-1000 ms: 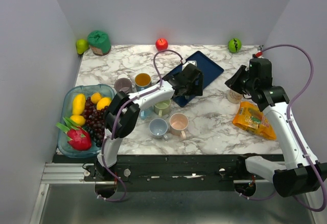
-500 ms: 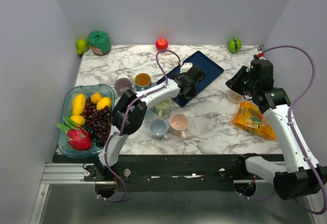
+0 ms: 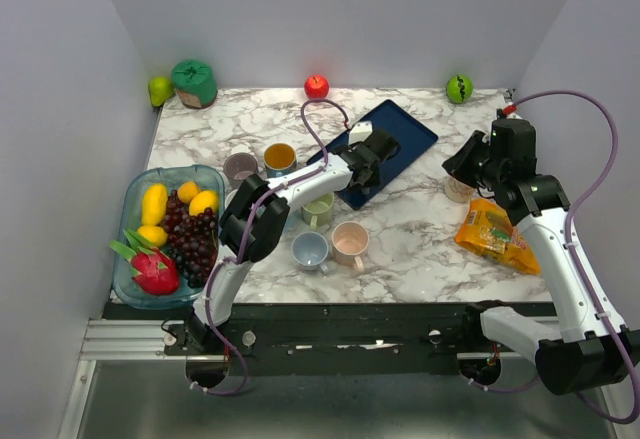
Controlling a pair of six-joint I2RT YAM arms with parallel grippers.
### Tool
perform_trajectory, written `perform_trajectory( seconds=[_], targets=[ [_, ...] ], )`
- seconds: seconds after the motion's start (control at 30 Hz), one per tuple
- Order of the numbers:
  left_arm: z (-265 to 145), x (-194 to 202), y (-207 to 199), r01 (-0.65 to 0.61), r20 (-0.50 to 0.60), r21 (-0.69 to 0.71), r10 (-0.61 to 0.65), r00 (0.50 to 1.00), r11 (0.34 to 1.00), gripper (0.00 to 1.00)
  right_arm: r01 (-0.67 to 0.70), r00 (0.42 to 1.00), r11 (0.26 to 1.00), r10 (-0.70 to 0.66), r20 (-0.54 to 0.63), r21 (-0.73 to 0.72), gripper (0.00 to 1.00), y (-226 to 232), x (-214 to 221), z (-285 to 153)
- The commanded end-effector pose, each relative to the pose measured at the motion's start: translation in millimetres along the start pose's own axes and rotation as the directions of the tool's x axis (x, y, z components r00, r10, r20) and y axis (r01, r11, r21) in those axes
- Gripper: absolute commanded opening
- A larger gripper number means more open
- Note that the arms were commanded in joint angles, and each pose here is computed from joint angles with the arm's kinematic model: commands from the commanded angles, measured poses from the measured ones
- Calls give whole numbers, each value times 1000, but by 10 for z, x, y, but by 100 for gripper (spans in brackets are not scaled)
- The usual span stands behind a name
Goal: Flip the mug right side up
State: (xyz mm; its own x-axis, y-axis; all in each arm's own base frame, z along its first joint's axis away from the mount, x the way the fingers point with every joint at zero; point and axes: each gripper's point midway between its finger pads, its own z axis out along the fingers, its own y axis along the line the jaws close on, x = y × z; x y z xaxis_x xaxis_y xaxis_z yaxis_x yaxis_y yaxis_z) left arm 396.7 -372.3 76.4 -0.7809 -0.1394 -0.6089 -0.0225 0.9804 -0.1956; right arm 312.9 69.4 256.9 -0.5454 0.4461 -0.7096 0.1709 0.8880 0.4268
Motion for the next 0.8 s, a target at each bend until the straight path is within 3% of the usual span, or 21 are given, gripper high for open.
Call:
perform_trajectory(
  seconds=[0.0, 0.13, 0.23, 0.53, 0.73, 0.77],
  targets=[
    [79, -156, -52, 45, 60, 14, -46, 997, 999, 55, 14, 999, 1000, -15, 28, 23, 28, -66, -37, -4],
    [91, -169, -73, 60, 71, 19, -61, 996, 998, 59, 18, 999, 999, -19, 30, 29, 28, -81, -42, 1],
    [105, -217, -47, 67, 91, 7, -68, 994, 998, 54, 22, 999, 999, -23, 31, 32, 28, -83, -47, 3],
    [191, -241, -6, 68, 73, -15, -67, 995, 998, 29, 22, 999, 999, -24, 36, 40, 28, -99, -56, 5],
    [212, -271, 32, 72, 70, -14, -71, 995, 997, 1, 23, 999, 999, -24, 39, 40, 28, -97, -61, -4],
    [223, -281, 36, 71, 71, -11, -70, 995, 997, 0, 22, 999, 999, -24, 41, 40, 28, -99, -67, -3]
  ],
)
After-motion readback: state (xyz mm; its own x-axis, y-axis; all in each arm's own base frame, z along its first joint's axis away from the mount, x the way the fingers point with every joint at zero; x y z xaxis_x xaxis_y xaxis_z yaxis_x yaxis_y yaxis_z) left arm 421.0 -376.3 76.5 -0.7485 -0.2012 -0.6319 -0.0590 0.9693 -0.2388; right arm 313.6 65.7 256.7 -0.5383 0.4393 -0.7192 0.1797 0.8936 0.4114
